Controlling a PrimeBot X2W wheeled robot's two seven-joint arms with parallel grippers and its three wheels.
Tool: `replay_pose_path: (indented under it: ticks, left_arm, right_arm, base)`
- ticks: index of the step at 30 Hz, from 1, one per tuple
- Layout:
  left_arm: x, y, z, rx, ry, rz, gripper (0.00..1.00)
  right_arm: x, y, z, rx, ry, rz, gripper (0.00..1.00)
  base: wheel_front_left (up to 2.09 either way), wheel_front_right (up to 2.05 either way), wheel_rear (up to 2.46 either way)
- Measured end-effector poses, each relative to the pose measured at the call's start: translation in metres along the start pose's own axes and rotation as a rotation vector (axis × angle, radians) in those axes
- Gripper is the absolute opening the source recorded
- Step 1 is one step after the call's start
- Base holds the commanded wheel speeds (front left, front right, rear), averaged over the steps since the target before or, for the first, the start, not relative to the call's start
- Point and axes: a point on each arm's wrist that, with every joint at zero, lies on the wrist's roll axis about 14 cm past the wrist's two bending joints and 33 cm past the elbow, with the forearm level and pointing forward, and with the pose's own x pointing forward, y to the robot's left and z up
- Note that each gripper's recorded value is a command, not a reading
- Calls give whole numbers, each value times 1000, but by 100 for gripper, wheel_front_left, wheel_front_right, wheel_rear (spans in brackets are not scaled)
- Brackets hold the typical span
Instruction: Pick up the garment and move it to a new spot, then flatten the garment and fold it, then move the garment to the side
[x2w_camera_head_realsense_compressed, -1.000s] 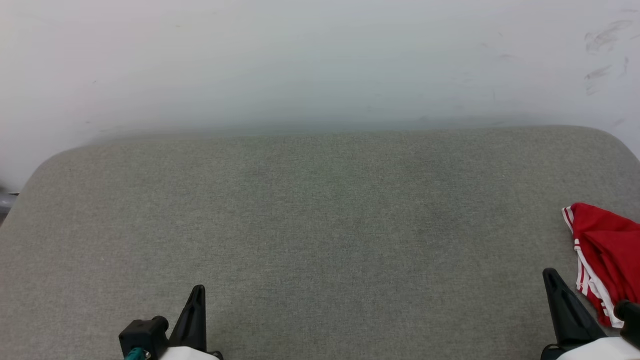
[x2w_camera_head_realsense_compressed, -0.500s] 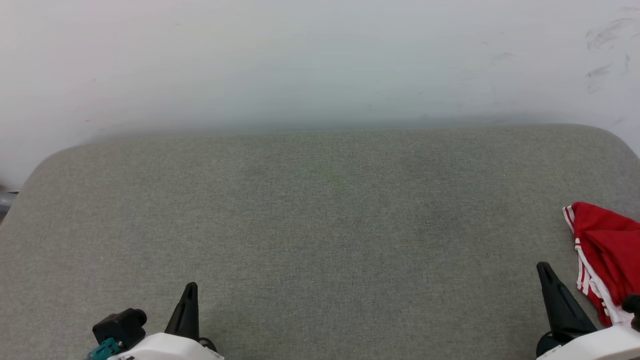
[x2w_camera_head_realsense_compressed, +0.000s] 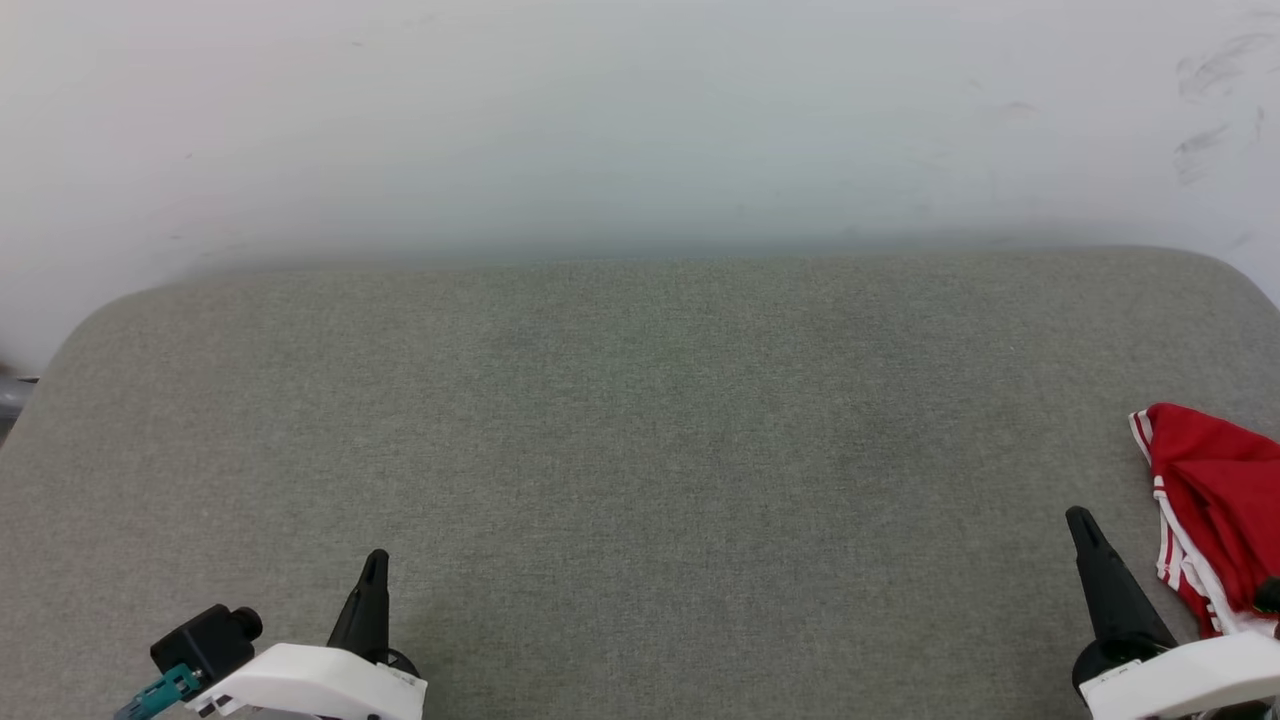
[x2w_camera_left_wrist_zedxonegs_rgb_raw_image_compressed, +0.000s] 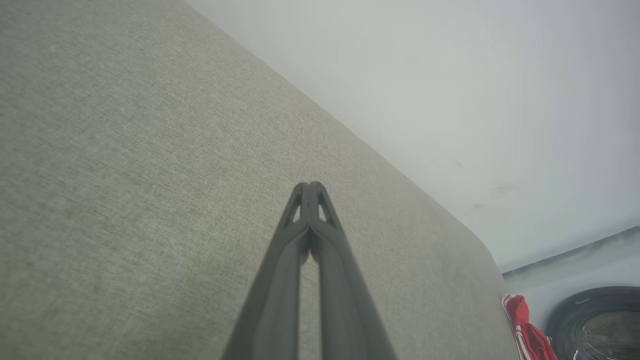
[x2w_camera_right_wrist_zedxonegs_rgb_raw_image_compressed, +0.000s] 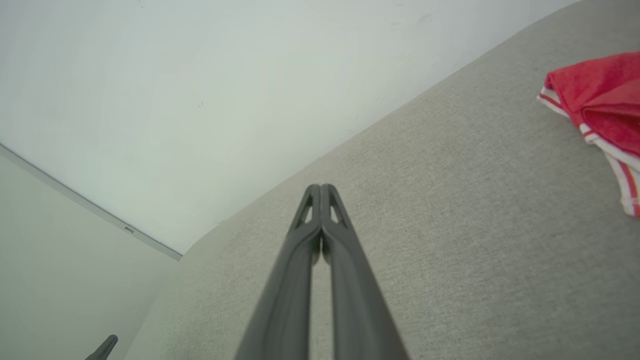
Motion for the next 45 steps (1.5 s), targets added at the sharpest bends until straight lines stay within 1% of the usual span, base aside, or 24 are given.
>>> replay_pose_path:
  ticks: [19,45]
  left_arm:
    - [7,0,5,-248,10,-2,0]
    - [15,-2,14,-519,0,-28,0]
  right_arm:
    - [12,-1,-3,248,-6,4,0]
    - [25,-3,-7,520,-18,0,0]
  base:
    - [0,0,0]
    - [0,0,0]
